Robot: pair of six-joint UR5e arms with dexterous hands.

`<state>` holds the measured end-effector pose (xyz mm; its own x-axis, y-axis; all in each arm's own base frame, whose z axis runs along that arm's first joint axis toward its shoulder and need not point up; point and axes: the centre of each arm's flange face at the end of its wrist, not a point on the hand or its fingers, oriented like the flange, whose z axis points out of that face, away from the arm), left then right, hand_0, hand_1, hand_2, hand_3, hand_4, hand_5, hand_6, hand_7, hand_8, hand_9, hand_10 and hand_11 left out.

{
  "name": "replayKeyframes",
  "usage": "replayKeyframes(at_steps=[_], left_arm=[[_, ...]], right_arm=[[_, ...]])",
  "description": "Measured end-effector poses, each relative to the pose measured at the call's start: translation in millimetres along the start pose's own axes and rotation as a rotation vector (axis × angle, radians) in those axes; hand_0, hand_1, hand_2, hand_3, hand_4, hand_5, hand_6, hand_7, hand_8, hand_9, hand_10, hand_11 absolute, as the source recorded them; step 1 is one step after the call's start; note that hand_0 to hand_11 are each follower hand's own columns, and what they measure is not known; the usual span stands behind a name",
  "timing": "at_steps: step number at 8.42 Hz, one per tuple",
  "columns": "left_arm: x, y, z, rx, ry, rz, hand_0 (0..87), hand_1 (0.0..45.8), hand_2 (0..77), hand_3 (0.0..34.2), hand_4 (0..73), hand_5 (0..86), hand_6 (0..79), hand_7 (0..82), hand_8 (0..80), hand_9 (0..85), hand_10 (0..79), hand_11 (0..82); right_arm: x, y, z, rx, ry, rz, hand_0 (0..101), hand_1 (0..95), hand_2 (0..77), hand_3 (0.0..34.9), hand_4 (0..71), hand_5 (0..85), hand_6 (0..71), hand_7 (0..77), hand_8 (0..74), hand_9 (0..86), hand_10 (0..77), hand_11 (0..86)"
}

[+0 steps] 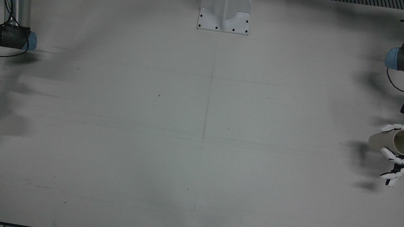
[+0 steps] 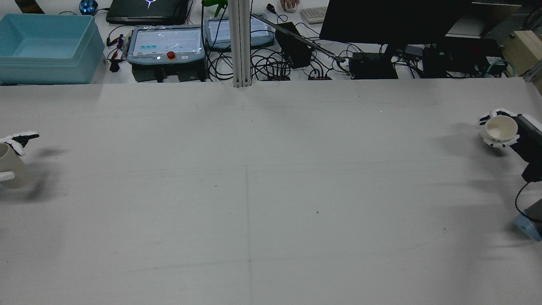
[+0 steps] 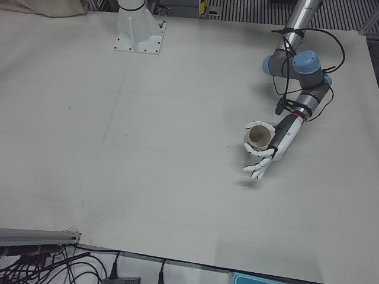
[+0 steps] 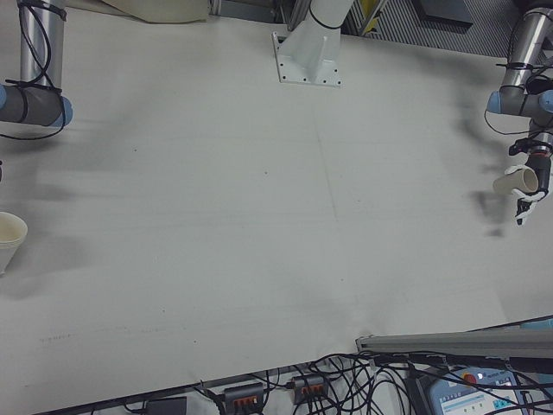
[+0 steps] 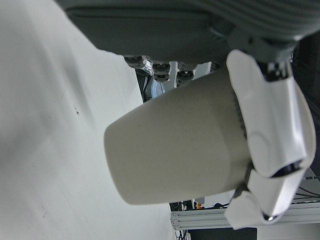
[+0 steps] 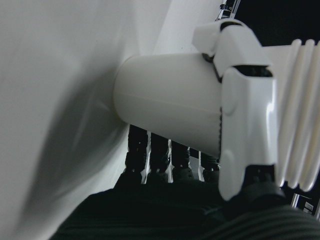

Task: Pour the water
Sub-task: 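Lift both cups, raising the right hand's cup above the left hand's cup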

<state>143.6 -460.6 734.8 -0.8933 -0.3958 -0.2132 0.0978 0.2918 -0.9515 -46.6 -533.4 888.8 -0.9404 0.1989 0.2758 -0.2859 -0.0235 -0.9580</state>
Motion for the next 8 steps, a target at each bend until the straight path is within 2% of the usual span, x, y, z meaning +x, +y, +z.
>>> replayKeyframes(at_steps=[1,2,3,4,5,6,7,8], left_arm=[[1.2,5.4,2.1,0.001,0.000,-0.008,52.2,14.7,32.2,0.0,51.3,37.1,14.2,20.7,5.4,8.2,0.5,2.2],[3.2,14.7,5.5,0.002,-0.002,-0.017,52.3,14.7,32.2,0.0,51.3,37.1,14.2,20.7,5.4,8.2,0.5,2.2],[5.8,25.8,9.7,-0.003,-0.003,-0.022,52.1,14.7,32.2,0.0,51.3,37.1,14.2,20.7,5.4,8.2,0.5,2.2],[9.9,44.7,16.4,-0.011,-0.004,-0.024,52.1,14.7,32.2,0.0,51.3,37.1,14.2,20.7,5.4,5.5,0.5,2.2],[15.8,72.3,25.0,-0.024,-0.006,-0.025,51.8,14.7,32.2,0.0,51.3,37.1,14.2,20.7,5.4,7.1,0.5,2.2],[19.5,103.6,34.1,-0.038,-0.030,-0.025,51.9,14.7,32.2,0.0,51.3,37.1,15.3,20.7,5.4,7.1,0.5,2.2],[19.7,132.8,52.2,-0.061,-0.072,-0.023,52.1,14.7,32.2,0.0,51.3,37.1,16.9,22.4,5.4,7.6,0.5,1.6],[18.6,163.5,79.4,-0.088,-0.116,-0.020,52.3,14.7,32.2,0.0,51.3,37.1,16.9,23.5,5.4,7.6,0.5,1.6]], right_arm=[[-11.6,13.7,2.7,-0.030,-0.016,0.008,80,15.8,43.6,0.0,11.5,67.1,25.6,42.5,19.6,41.5,25.6,42.5],[-27.6,38.2,8.8,-0.054,-0.021,0.012,80,15.8,45.3,0.0,10.9,64.4,25.6,42.0,27.3,39.8,25.6,40.4],[-42.8,71.0,17.5,-0.073,-0.020,0.014,80,15.8,46.4,0.0,10.9,67.6,26.7,44.7,25.1,38.7,23.5,38.2],[-58.5,116.7,28.1,-0.094,-0.023,0.014,80,15.8,46.4,0.0,10.9,67.1,26.7,44.7,25.1,38.2,22.4,38.2],[-75.2,173.9,38.9,-0.114,-0.028,0.014,80,15.8,46.4,0.0,10.9,67.1,26.7,44.7,25.1,38.2,22.4,38.2],[-94.1,241.0,50.7,-0.133,-0.036,0.016,80,15.8,46.4,0.0,10.9,65.4,25.6,42.0,21.8,37.1,21.8,38.2],[-111.5,301.2,61.4,-0.150,-0.046,0.018,80,15.8,46.4,0.0,10.4,69.3,27.8,46.4,24.0,36.5,21.8,38.2],[-128.9,359.4,72.2,-0.165,-0.063,0.020,80,15.8,46.4,0.0,10.4,69.3,28.9,48.5,25.6,37.6,22.9,38.2]])
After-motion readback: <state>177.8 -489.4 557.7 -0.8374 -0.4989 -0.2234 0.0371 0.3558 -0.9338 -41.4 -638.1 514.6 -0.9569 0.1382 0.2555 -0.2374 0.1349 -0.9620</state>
